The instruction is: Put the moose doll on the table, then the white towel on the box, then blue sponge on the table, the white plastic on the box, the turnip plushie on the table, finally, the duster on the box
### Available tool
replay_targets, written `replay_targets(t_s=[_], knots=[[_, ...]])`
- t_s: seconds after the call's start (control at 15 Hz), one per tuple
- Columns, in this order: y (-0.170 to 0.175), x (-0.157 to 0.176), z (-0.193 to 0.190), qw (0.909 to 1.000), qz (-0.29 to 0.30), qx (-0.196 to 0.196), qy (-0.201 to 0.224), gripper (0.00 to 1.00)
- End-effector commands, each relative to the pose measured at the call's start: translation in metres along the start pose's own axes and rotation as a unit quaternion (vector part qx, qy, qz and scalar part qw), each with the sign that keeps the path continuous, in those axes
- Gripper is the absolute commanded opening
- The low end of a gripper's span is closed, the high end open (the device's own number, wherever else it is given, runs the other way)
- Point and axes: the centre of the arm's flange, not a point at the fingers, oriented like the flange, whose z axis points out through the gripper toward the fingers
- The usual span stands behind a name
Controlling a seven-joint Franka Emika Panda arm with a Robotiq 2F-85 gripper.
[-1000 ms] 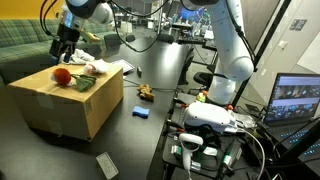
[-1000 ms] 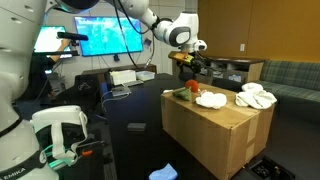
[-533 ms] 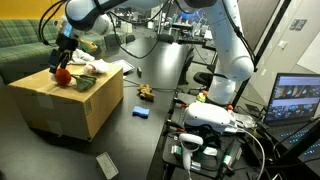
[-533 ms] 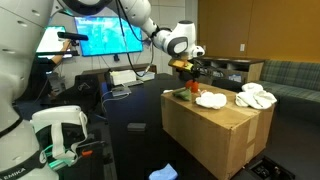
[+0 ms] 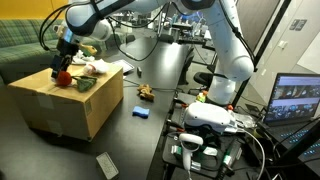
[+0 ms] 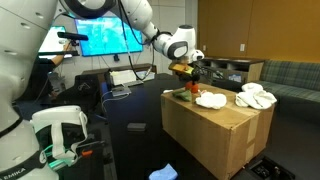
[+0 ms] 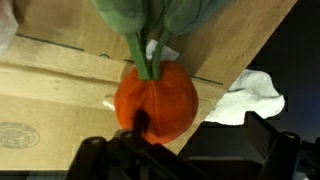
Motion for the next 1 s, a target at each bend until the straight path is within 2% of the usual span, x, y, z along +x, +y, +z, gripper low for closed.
replay_targets(t_s=[0.0, 0.47, 0.53, 0.6, 0.93], knots=[[-0.003, -0.004, 0.011, 0.9997, -0.023, -0.008, 0.006, 1.0], [0.001, -0.01, 0.047, 0.9968, -0.059, -0.053, 0.011, 1.0], [0.002, -0.011, 0.05, 0.9965, -0.061, -0.056, 0.012, 0.92], [0.004, -0.012, 0.051, 0.9962, -0.064, -0.059, 0.012, 0.74], [0.008, -0.013, 0.043, 0.9956, -0.071, -0.061, 0.004, 0.35]])
